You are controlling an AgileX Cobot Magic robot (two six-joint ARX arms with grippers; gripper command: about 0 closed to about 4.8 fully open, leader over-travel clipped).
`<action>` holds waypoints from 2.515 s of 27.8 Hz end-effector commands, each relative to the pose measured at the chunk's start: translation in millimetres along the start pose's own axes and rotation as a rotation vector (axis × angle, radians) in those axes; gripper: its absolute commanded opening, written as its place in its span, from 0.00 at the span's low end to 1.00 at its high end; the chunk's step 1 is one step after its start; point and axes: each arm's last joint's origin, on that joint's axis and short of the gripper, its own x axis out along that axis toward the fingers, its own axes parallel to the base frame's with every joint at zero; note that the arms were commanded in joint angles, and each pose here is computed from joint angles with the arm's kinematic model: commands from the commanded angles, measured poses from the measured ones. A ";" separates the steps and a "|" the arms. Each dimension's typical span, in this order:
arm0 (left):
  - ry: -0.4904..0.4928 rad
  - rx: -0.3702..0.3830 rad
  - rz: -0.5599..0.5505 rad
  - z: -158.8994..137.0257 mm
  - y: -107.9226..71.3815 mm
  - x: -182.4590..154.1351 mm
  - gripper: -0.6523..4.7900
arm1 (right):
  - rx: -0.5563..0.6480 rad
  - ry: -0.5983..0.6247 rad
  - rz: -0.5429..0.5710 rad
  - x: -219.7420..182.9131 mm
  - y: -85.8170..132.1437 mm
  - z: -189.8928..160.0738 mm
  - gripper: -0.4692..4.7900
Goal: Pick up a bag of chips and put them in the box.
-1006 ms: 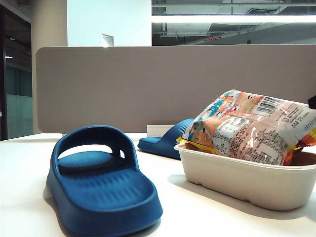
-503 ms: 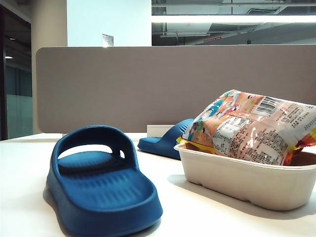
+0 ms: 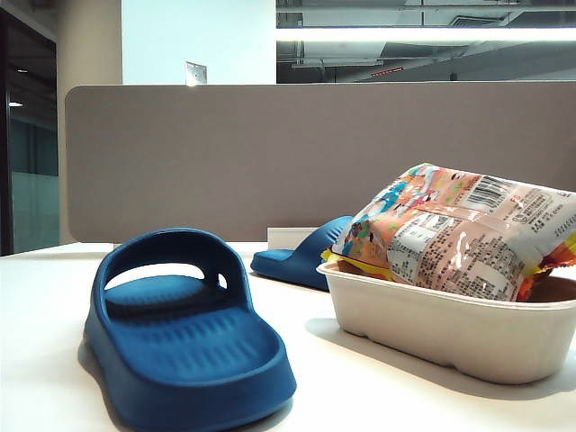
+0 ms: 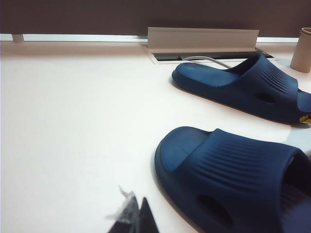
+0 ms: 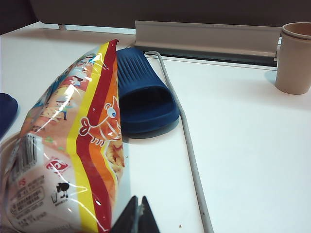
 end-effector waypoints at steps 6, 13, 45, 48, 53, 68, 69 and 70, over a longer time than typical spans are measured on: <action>-0.009 0.003 -0.001 1.5 -0.2 -0.2 0.11 | -0.004 -0.014 0.003 -0.3 0.3 2.5 0.09; -0.009 0.003 -0.001 1.5 -0.2 -0.2 0.11 | -0.004 -0.015 0.003 -0.4 0.3 2.5 0.09; -0.009 0.003 -0.001 1.5 -0.2 -0.2 0.11 | -0.189 -0.012 -0.002 -0.3 0.1 2.1 0.09; -0.009 0.003 -0.001 1.5 -0.2 -0.2 0.11 | -0.194 -0.012 -0.002 -0.3 0.1 2.1 0.09; -0.009 0.003 -0.001 1.5 -0.2 -0.2 0.11 | -0.194 -0.012 -0.001 -0.3 0.2 2.1 0.09; -0.008 0.003 -0.001 1.4 -0.2 -0.2 0.11 | -0.194 -0.013 0.001 -0.3 0.2 2.1 0.09; -0.008 0.003 -0.001 1.4 -0.2 -0.2 0.11 | -0.194 -0.013 0.001 -0.3 0.2 2.1 0.09; -0.008 0.003 -0.001 1.4 -0.2 -0.2 0.11 | -0.194 -0.013 0.001 -0.3 0.2 2.1 0.09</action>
